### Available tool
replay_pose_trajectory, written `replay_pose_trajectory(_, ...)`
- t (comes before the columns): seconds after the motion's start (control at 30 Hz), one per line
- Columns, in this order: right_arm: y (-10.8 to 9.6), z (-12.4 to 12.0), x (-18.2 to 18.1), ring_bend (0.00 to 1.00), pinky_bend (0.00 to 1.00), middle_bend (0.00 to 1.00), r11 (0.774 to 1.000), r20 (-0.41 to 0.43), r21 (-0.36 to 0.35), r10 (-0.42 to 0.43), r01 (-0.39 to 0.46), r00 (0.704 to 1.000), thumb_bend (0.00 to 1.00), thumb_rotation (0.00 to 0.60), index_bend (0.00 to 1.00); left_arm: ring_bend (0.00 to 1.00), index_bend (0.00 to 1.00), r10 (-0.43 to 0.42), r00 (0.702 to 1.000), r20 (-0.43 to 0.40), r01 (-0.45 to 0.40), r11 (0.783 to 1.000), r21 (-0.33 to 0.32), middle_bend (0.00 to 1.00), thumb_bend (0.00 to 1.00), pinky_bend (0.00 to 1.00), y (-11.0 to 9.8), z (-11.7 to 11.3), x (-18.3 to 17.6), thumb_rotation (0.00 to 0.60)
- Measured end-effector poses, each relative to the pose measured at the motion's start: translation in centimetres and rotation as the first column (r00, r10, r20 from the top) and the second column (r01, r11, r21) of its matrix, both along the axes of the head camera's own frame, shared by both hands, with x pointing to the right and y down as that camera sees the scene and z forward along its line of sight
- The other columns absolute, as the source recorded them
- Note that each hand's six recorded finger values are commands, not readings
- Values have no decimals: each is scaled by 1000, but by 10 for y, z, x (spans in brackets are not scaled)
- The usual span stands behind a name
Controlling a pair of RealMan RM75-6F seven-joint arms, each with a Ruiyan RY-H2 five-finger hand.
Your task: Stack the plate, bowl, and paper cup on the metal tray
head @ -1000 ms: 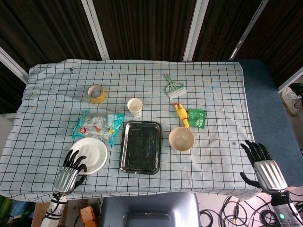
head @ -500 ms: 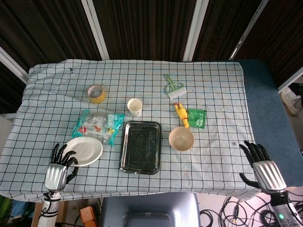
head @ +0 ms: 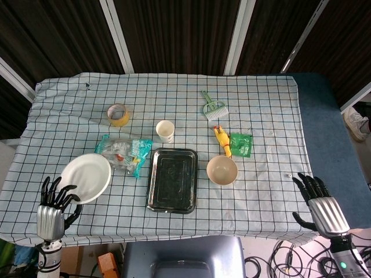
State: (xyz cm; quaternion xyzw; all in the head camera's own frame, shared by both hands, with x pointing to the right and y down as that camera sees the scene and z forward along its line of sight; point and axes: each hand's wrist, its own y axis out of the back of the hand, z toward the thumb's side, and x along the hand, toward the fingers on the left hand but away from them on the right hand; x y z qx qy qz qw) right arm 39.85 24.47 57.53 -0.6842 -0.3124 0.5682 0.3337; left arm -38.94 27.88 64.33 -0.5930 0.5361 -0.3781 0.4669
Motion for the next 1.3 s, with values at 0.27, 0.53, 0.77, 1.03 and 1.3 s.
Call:
replay_pose_trajectory(0.27,0,-3,-1,0,0,0,1000,17,7,6,-6,1000,213,600,0,140,781,77,994,-83,-73,996,47,405,506,16,-21,-5,36,600)
replay_pose_trajectory(0.53,-4,-12,4,0,0,0,999,34,29,29,-30,999,212,600,0,146,781,235,966,-111,-236,972,-2,410,504,16,-50,11,116,600)
replay_pose_trajectory(0.77,-11,-20,13,0,0,0,996,53,54,67,-70,996,213,600,0,156,781,352,927,-131,-361,932,-46,416,502,17,-45,26,176,600)
replay_pose_trajectory(1.03,-16,-25,20,0,0,0,993,66,65,95,-99,993,212,600,0,156,781,420,903,-95,-428,898,-100,416,500,17,-37,47,210,600)
replay_pose_trajectory(1.3,-23,-29,29,0,0,0,986,82,74,144,-150,986,213,600,0,157,779,413,909,-57,-416,896,-156,417,503,16,-41,68,227,600)
